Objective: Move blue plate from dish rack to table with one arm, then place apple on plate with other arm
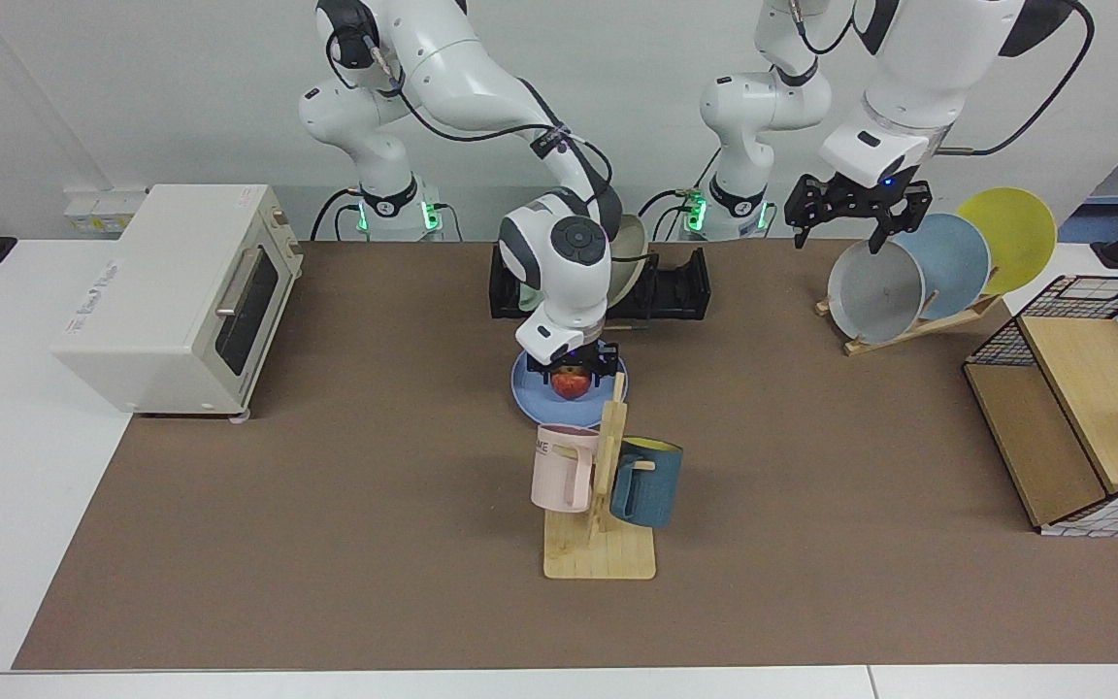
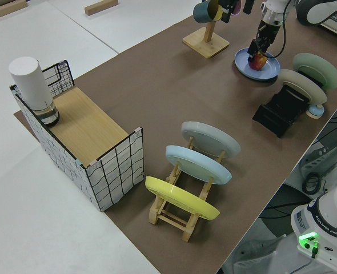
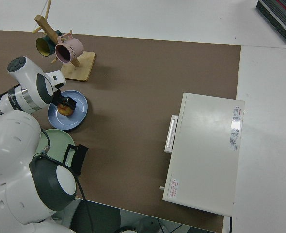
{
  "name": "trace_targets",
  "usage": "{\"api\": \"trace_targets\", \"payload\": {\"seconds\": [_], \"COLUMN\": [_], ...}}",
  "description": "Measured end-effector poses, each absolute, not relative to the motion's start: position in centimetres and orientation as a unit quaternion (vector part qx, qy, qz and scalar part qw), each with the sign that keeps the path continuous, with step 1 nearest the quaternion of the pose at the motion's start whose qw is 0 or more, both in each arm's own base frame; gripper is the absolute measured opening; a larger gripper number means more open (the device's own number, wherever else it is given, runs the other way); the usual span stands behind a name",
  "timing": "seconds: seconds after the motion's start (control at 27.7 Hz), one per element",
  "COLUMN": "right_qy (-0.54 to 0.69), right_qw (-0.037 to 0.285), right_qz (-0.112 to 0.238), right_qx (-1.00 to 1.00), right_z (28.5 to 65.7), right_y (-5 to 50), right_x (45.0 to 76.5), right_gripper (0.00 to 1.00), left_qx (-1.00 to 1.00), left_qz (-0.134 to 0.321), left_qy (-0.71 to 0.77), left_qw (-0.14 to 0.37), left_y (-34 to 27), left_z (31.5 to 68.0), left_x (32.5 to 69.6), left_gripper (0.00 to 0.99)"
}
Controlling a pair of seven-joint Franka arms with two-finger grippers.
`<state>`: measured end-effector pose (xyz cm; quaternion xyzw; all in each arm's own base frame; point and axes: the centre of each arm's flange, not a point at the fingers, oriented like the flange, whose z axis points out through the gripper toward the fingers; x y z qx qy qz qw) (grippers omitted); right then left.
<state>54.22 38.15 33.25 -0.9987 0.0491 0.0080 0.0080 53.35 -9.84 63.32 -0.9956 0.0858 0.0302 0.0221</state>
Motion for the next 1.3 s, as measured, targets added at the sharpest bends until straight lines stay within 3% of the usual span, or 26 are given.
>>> {"api": "trace_targets", "payload": {"seconds": [0.22, 0.51, 0.83, 1.05, 1.3], "right_qy": [0.061, 0.028, -0.050, -0.081, -0.084], "right_qw": [0.026, 0.035, 0.023, 0.016, 0.004], "right_qz": [-0.018, -0.042, -0.052, -0.052, -0.053], "right_qx": [-0.998, -0.998, -0.997, -0.995, -0.995], "right_z": [39.4, 45.9, 48.7, 50.4, 53.5], "right_y": [36.0, 25.5, 12.3, 3.7, -0.2], "right_x": [55.5, 59.2, 62.0, 62.1, 60.5], "right_gripper": [1.00, 1.00, 1.00, 1.00, 1.00], "left_qx": [-0.996, -0.997, -0.997, -0.997, -0.997], "left_qz": [0.030, 0.030, 0.030, 0.030, 0.030], "left_qy": [0.077, 0.066, 0.066, 0.066, 0.066], "left_qw": [0.022, 0.022, 0.022, 0.022, 0.022], "left_y": [-9.0, -7.9, -7.8, -7.8, -7.8], "left_z": [63.3, 63.4, 63.4, 63.4, 63.4], "left_x": [53.5, 53.7, 53.7, 53.7, 53.7], "left_gripper": [0.991, 0.991, 0.991, 0.991, 0.991]}}
